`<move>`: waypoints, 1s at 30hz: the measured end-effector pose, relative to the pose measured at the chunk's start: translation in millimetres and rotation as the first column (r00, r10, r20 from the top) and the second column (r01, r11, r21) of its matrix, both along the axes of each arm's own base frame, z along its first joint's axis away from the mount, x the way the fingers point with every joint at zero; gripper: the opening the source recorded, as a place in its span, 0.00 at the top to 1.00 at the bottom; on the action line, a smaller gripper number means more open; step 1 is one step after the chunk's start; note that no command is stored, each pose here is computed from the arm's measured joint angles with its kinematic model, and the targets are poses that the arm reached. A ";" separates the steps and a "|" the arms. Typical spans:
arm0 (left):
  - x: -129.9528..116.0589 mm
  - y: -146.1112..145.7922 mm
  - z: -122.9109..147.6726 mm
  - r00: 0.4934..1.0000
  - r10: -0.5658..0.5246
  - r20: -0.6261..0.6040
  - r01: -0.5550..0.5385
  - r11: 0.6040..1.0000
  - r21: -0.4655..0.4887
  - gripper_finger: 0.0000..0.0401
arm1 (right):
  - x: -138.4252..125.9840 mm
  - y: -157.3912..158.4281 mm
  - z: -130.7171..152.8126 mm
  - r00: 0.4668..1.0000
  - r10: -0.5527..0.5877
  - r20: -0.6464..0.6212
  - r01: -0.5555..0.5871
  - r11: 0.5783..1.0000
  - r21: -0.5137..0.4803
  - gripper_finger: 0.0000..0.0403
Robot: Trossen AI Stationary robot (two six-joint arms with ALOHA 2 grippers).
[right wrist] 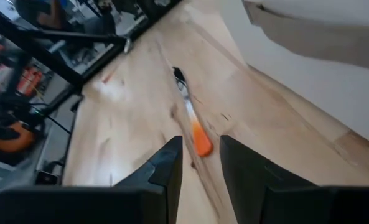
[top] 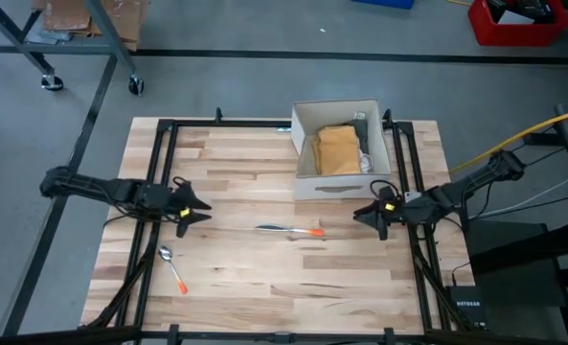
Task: Fold towel
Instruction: Return to Home Position
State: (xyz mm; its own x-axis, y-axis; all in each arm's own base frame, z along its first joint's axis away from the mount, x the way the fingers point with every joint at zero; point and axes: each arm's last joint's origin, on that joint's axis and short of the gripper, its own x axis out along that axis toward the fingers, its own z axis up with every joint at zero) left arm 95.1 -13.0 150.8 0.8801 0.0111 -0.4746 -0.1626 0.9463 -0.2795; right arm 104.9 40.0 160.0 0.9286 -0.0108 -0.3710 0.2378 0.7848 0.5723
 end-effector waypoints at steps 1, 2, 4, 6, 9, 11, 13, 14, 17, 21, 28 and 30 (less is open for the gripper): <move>-0.8 0.1 1.2 1.000 0.000 0.016 0.000 1.000 -0.003 0.62 | -0.5 -0.3 0.9 1.000 0.000 0.008 0.000 1.000 0.004 0.73; -1.6 0.3 2.5 0.999 0.000 0.033 0.000 1.000 -0.006 0.62 | -1.1 -0.6 1.9 1.000 0.000 0.018 0.000 1.000 0.009 0.73; -3.2 0.6 4.8 0.998 0.000 0.064 0.000 1.000 -0.012 0.62 | -2.5 -1.3 4.3 0.999 0.000 0.042 0.000 1.000 0.022 0.73; -4.9 0.9 7.1 0.995 0.001 0.096 0.001 1.000 -0.018 0.62 | -4.2 -2.4 6.6 0.998 -0.003 0.066 0.001 0.999 0.034 0.73; -7.4 1.4 10.1 0.990 0.002 0.138 0.002 1.000 -0.026 0.62 | -5.3 -7.2 6.5 0.996 -0.035 0.077 0.032 0.999 0.042 0.73; -8.8 1.7 11.8 0.987 0.002 0.162 0.003 1.000 -0.031 0.62 | -5.2 -12.4 -1.2 0.995 -0.079 0.066 0.076 0.996 0.038 0.73; -10.2 1.9 13.3 0.983 0.003 0.185 0.003 0.999 -0.036 0.62 | -4.6 -17.1 -2.2 0.990 -0.117 0.080 0.114 0.992 0.048 0.73; -10.9 2.1 14.1 0.981 0.003 0.196 0.005 0.999 -0.038 0.62 | -4.1 -19.2 -1.7 0.987 -0.135 0.086 0.131 0.990 0.055 0.73; -11.3 2.2 14.6 0.979 0.004 0.206 0.004 0.999 -0.041 0.62 | -3.9 -24.8 0.0 0.976 -0.188 0.108 0.182 0.981 0.067 0.73; -11.3 2.3 14.5 0.979 0.005 0.204 0.004 0.999 -0.040 0.62 | -4.8 -30.2 2.1 0.962 -0.238 0.132 0.229 0.970 0.078 0.73; -11.3 2.3 14.4 0.979 0.005 0.204 0.003 0.999 -0.040 0.62 | -8.2 -35.4 6.8 0.940 -0.286 0.187 0.271 0.957 0.103 0.73; -11.3 2.3 14.4 0.979 0.005 0.204 0.003 0.999 -0.040 0.62 | -10.2 -35.6 9.2 0.935 -0.284 0.214 0.264 0.957 0.117 0.73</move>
State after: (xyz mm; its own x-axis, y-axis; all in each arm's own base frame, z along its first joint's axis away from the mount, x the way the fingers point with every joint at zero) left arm 83.8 -10.7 165.2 0.9585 -0.0036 -0.2852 -0.0989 0.9337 -0.3441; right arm 94.7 4.5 169.2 0.9533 -0.2546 -0.1623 0.2933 0.6538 0.6975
